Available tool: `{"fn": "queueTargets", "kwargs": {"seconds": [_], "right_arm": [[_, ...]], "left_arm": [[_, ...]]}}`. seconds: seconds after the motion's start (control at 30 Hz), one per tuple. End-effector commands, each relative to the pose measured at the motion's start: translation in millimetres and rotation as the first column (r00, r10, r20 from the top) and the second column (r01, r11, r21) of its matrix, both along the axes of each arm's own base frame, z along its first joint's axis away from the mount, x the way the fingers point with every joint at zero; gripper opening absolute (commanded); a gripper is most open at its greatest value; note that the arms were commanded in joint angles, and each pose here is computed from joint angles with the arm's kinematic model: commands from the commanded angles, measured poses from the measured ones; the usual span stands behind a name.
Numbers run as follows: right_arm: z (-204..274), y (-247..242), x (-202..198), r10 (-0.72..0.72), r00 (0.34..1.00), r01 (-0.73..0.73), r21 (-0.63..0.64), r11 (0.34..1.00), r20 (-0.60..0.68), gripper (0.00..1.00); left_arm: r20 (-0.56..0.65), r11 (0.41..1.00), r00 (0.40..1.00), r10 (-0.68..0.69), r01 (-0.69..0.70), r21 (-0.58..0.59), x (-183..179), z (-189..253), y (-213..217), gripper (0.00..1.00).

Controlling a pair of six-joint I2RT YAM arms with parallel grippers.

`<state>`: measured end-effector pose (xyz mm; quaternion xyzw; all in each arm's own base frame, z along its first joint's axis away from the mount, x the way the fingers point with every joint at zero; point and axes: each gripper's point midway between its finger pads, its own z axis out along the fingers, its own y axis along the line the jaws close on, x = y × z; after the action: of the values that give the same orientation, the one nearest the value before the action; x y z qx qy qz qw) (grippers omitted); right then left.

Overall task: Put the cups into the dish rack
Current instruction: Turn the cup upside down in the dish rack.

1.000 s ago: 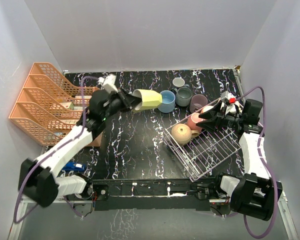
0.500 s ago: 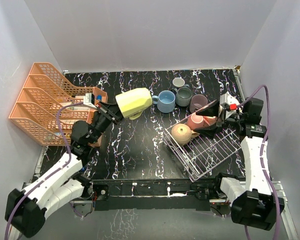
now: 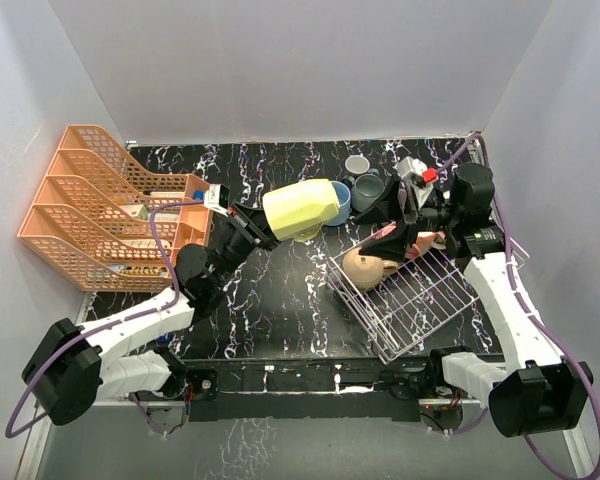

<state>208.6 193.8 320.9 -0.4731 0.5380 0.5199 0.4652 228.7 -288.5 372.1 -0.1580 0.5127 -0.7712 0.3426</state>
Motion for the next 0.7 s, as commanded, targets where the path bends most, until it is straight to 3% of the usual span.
{"fn": "queueTargets", "kwargs": {"seconds": [0.0, 0.2, 0.43, 0.67], "right_arm": [[46, 6, 3, -0.020, 1.000, 0.021, 0.051, 0.998, -0.010, 0.79], [53, 9, -11, -0.019, 0.989, 0.041, 0.150, 0.988, -0.145, 0.80], [61, 12, -13, -0.030, 0.995, 0.049, 0.206, 0.977, -0.096, 0.79], [62, 15, -9, -0.033, 0.998, 0.044, 0.219, 0.975, -0.054, 0.75]], "left_arm": [[0.217, 0.965, 0.972, 0.085, -0.026, -0.262, -26, 89, 21, 0.00], [0.216, 0.942, 0.970, 0.111, -0.034, -0.334, -22, 95, 4, 0.00], [0.188, 0.909, 0.976, 0.113, -0.025, -0.417, -19, 94, -16, 0.00], [0.141, 0.908, 0.984, 0.112, -0.044, -0.417, -16, 88, -30, 0.00]]}}
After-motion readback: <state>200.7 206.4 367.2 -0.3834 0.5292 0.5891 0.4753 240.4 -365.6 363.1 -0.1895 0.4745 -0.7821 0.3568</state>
